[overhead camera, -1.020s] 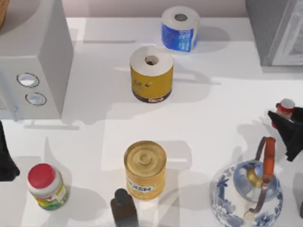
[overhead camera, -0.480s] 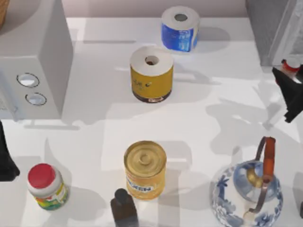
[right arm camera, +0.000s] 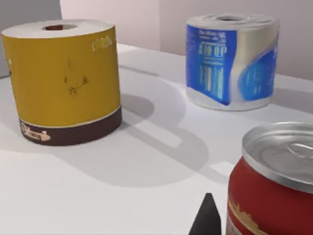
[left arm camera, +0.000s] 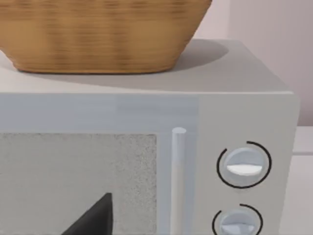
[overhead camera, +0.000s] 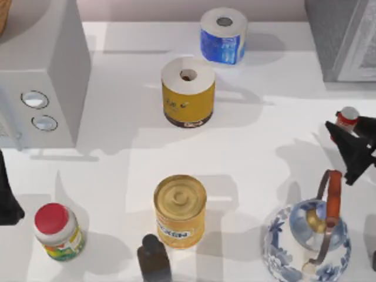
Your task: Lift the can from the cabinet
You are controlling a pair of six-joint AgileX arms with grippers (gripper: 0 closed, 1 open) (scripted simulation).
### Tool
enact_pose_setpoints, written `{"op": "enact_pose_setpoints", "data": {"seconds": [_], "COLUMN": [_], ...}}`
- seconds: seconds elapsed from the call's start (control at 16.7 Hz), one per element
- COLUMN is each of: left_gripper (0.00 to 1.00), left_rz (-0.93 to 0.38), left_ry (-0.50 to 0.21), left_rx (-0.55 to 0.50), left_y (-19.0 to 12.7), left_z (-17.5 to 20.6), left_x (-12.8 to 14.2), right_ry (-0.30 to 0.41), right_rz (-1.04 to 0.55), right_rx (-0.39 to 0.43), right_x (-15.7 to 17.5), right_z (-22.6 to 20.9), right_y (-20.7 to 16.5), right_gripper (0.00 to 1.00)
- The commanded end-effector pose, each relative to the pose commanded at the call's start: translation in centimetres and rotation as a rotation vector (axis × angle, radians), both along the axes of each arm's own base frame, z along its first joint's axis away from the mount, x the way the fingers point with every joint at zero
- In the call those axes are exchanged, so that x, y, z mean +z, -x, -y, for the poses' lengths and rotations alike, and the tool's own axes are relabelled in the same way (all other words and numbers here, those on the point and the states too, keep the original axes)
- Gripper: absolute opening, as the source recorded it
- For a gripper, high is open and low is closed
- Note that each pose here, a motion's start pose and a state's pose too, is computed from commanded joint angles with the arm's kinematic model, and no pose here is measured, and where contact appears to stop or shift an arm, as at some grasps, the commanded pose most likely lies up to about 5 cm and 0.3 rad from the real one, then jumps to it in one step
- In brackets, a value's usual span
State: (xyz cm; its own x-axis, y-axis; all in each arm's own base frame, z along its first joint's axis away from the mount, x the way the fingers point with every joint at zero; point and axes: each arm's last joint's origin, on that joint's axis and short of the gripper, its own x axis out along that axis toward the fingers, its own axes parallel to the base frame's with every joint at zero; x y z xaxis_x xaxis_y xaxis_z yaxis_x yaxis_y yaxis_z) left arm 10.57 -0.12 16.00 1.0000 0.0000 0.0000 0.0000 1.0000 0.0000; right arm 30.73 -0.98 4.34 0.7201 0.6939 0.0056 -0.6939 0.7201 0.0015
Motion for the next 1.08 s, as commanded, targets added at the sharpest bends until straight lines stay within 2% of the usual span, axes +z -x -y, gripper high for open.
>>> {"op": "enact_pose_setpoints", "data": {"seconds": [0.24, 1.02, 1.08], "left_gripper": [1.00, 1.00, 1.00], "left_rz": [0.000, 0.000, 0.000], "left_ry": [0.000, 0.000, 0.000], "left_rx": [0.000, 0.000, 0.000], "left_y": [0.00, 0.00, 0.00], "left_z": [0.00, 0.00, 0.00], "left_x": [0.00, 0.00, 0.00], "right_ry": [0.000, 0.000, 0.000], "right_rz": [-0.001, -0.001, -0.001], "right_rx": [0.000, 0.000, 0.000], "right_x": [-0.02, -0.02, -0.02], "right_z": [-0.01, -0.01, -0.01], "right_y": [0.01, 0.01, 0.01], "right_gripper": [0.00, 0.98, 1.00]}}
